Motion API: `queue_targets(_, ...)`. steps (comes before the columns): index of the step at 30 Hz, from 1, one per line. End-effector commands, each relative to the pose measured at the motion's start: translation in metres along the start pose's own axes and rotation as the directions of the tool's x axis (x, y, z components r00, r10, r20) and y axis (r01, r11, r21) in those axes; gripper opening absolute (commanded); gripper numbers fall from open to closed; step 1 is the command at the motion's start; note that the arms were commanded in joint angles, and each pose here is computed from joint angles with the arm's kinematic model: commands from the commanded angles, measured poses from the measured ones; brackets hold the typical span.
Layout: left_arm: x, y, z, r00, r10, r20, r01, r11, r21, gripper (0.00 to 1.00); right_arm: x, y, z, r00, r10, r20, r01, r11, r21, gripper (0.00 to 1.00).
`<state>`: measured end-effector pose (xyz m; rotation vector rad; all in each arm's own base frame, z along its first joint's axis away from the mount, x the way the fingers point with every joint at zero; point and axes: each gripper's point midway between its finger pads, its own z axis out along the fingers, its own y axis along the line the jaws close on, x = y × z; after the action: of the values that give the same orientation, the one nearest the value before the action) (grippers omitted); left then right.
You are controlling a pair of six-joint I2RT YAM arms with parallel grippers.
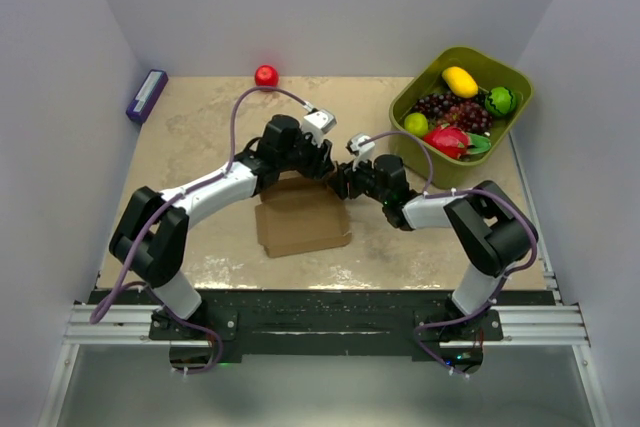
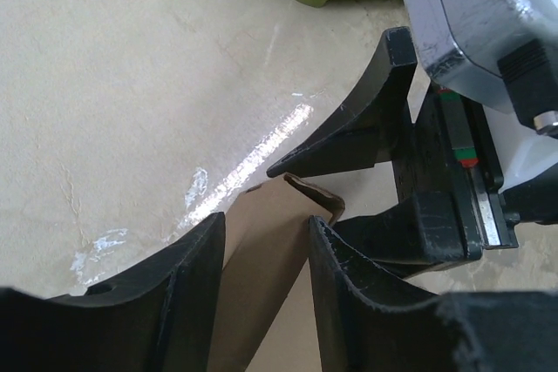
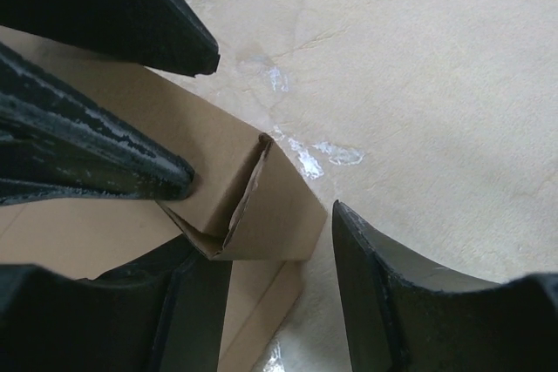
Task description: Fold the paper box
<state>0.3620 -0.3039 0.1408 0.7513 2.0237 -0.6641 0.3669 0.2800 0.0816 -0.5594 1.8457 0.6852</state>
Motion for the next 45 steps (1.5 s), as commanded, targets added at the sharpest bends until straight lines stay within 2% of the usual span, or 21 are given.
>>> queue_targets(1, 0.034, -0.004, 0.003, 0.992, -0.012, -0.129, 0.017, 0.999, 0.034, 0.47, -0.045, -0.007, 0.004, 0.984, -0.025, 0.176, 0.017, 0.999, 0.048, 0.47)
queue_targets(15, 0.031, 0.001, 0.002, 0.992, -0.049, -0.119, 0.055, 0.997, 0.049, 0.47, -0.045, -0.012, 0.014, 0.985, -0.006, 0.174, -0.006, 0.998, 0.064, 0.2)
queue_targets(23, 0.03, 0.005, 0.001, 0.991, -0.057, -0.118, 0.063, 0.997, 0.05, 0.47, -0.046, -0.012, 0.014, 0.986, 0.006, 0.166, -0.017, 0.997, 0.07, 0.09)
queue_targets(26, 0.029, 0.007, 0.0, 0.992, -0.045, -0.119, 0.05, 0.998, 0.041, 0.5, -0.047, -0.015, 0.012, 0.989, 0.015, 0.147, -0.028, 0.996, 0.086, 0.03)
queue_targets(27, 0.029, 0.009, -0.001, 0.992, -0.039, -0.124, 0.043, 0.998, 0.034, 0.55, -0.041, -0.017, 0.011, 0.993, 0.029, 0.118, -0.042, 0.994, 0.103, 0.01)
queue_targets(33, 0.016, 0.026, -0.016, 0.992, 0.07, -0.108, -0.077, 0.995, -0.061, 0.8, -0.04, -0.017, -0.008, 0.995, 0.083, 0.057, -0.091, 0.985, 0.144, 0.0)
queue_targets(39, 0.013, 0.03, -0.028, 0.981, 0.164, -0.106, -0.173, 0.982, -0.077, 0.85, -0.031, -0.021, -0.023, 0.991, 0.115, -0.069, -0.098, 0.973, 0.21, 0.0)
queue_targets(45, 0.015, 0.01, -0.033, 0.96, 0.262, -0.102, -0.265, 0.964, -0.016, 0.83, -0.034, -0.022, -0.035, 0.98, 0.148, -0.132, -0.11, 0.96, 0.259, 0.0)
